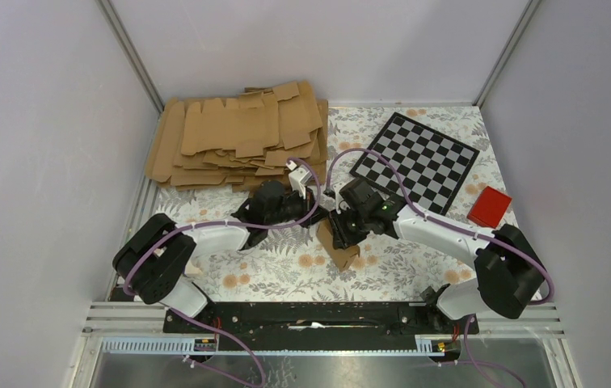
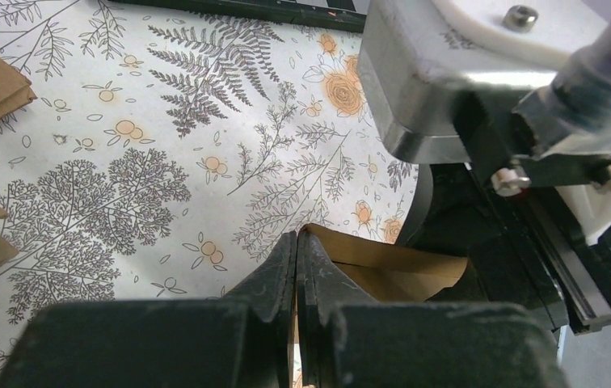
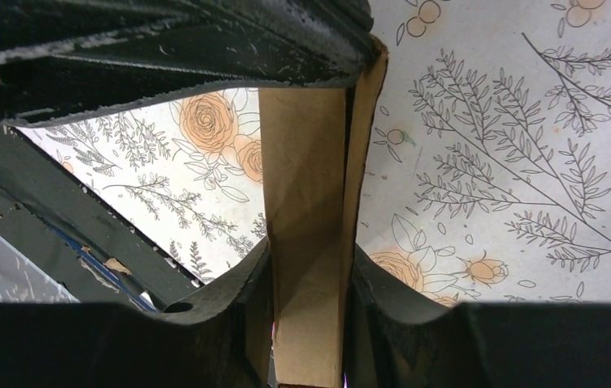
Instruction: Fold the paper box
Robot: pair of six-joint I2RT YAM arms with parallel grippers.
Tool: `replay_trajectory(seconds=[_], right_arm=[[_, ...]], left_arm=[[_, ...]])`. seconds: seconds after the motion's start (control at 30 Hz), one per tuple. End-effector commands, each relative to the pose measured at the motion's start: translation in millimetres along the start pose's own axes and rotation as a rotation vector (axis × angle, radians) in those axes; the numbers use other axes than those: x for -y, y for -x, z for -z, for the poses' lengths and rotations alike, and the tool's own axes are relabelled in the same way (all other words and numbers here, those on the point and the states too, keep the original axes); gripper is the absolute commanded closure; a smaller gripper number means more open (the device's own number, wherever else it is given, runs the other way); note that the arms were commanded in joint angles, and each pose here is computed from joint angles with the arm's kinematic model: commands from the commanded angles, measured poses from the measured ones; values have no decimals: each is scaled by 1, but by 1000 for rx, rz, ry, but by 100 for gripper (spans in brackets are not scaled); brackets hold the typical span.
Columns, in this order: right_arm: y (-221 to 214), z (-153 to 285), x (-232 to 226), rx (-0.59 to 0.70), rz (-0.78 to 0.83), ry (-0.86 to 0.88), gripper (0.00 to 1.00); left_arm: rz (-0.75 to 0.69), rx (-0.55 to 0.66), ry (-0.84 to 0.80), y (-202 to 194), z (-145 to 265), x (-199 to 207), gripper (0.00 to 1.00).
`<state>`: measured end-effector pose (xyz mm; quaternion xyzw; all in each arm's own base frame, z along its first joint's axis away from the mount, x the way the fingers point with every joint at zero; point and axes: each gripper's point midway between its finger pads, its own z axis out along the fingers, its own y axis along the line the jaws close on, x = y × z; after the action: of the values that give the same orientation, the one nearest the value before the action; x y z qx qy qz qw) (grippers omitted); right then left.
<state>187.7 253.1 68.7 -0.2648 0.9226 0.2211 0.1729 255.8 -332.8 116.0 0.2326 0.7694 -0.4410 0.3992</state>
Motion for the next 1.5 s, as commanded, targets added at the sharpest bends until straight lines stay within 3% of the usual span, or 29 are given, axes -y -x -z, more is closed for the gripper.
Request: replay_trajectory(seconds=[0.0,0.1,0.13,0.2,0.5,0.63,0.7,1.03,1.1,1.23,1.3,1.47], right_arm=[[25,0,4,61,-10,-52,78],[23,-5,1,39,-1,-39,77],[22,-6,1,33,4,-38,72],[21,-7,1,29,3,-41,55],[26,5,6,86,-8,-82,47],[29,13,7,119,0,-90,27],[28,17,5,138,4,-75,22],[16,22,-1,149,-2,-26,32],[12,18,-2,128,-1,-16,30],[5,12,-3,93,-10,-1,13],[4,11,-3,88,-12,0,8],[0,7,-5,63,-11,16,17]], left_arm=[[1,24,-93,18,-8,25,100],[30,31,-101,21,-9,29,100],[33,32,-101,22,-8,29,100],[34,37,-90,22,-7,27,100],[32,29,-6,9,-9,7,100],[24,46,0,11,-7,6,100],[16,57,7,12,-5,5,100],[-11,86,-5,14,-1,8,100],[-12,88,-9,14,0,9,100],[-14,93,-14,14,0,10,100],[-16,95,-16,15,1,10,100],[-18,98,-18,16,1,11,100]])
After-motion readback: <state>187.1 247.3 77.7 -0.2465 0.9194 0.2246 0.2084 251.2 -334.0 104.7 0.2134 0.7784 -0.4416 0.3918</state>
